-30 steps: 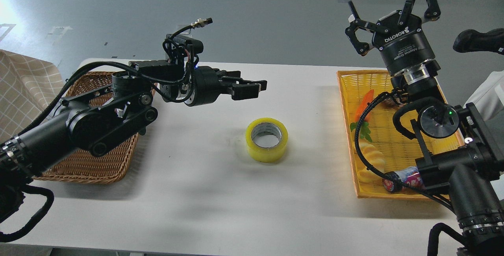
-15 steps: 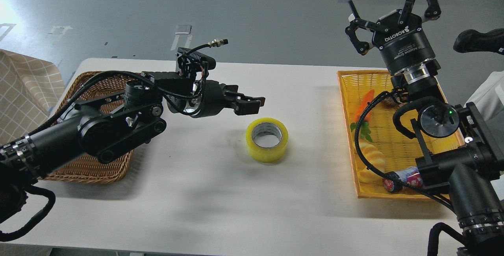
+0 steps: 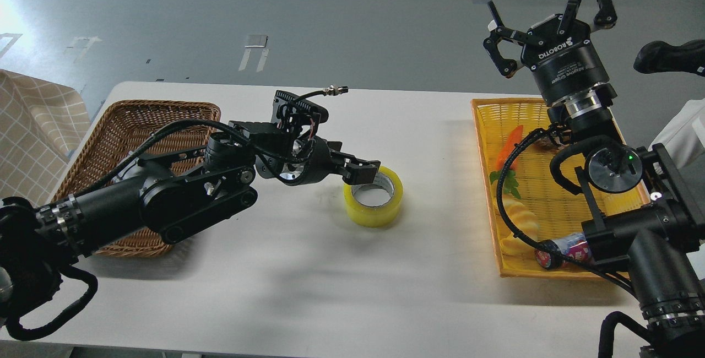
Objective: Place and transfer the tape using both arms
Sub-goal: 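Grip the tape roll's rim with the left gripper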
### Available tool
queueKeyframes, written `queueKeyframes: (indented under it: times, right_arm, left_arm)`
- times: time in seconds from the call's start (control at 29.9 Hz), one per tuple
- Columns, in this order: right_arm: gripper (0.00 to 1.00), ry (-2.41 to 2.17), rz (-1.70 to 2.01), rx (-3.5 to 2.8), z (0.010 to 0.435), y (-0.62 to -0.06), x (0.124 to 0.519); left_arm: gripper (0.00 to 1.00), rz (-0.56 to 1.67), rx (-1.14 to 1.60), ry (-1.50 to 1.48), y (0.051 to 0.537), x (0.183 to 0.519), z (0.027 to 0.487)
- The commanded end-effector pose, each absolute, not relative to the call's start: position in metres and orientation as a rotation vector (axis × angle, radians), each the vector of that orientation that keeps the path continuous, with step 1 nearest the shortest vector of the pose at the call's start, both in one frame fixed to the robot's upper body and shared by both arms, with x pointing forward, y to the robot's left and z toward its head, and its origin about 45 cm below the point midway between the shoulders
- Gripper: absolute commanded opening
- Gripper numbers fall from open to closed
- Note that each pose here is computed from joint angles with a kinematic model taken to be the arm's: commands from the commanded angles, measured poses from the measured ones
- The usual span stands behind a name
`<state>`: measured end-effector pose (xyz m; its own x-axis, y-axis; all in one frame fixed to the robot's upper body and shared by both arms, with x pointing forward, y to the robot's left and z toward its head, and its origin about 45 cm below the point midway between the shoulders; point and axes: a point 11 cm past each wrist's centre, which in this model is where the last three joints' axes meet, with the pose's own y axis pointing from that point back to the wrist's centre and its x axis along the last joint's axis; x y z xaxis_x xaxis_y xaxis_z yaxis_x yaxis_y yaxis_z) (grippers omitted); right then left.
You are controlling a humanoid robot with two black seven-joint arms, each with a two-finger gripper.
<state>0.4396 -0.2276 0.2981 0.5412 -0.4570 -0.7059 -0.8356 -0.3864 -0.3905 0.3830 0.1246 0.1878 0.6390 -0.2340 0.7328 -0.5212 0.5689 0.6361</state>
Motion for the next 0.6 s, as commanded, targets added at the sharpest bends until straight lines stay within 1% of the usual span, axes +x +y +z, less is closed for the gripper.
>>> queueKeyframes:
  times: [0.0,0.1,0.2,0.3,0.57]
  right_arm:
    - [1.00,1.044,0.652,-2.030,0.295,-0.227,0.439]
    - [1.00,1.045,0.654,-2.029,0.295,-0.227,0.438]
    - [1.00,1.044,0.656,-2.030,0.294,-0.226,0.438]
    - [1.00,1.038,0.658,-2.029,0.295,-0.224,0.438]
    - [1.00,1.046,0.673,-2.023,0.290,-0.223,0.439]
  left_arm:
    - [0.98,0.195,0.979,-0.897,0.118,0.382,0.187]
    - [0.98,0.187,0.980,-0.892,0.115,0.380,0.184]
    - [0.98,0.168,1.025,-0.875,0.123,0.380,0.170]
    - [0.98,0.158,1.032,-0.860,0.118,0.379,0.161]
    - [0.98,0.160,1.036,-0.853,0.112,0.381,0.158]
